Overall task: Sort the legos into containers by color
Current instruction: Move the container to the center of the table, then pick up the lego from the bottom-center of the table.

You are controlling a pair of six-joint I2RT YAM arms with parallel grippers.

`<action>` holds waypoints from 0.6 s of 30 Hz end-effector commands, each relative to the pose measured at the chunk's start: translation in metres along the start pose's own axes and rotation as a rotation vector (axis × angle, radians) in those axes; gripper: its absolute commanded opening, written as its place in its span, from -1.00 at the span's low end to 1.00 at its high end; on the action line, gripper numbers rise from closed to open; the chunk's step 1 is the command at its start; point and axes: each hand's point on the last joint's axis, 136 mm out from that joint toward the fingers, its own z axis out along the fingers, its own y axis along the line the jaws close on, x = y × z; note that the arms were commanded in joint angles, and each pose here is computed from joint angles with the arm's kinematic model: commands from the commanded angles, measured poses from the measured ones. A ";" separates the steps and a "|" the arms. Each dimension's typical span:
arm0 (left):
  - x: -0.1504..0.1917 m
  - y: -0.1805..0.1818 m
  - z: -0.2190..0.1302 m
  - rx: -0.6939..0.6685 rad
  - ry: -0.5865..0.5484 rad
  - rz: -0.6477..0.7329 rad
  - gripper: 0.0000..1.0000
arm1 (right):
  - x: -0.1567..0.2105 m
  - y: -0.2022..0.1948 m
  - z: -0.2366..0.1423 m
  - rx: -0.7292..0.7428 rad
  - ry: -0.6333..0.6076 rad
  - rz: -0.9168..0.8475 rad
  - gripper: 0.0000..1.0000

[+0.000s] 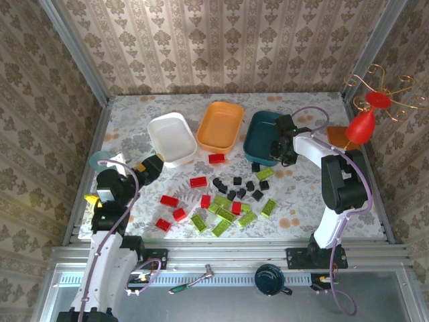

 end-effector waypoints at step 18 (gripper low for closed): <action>0.028 -0.010 -0.007 -0.016 0.064 0.120 1.00 | 0.123 -0.025 -0.069 0.027 -0.036 -0.045 0.60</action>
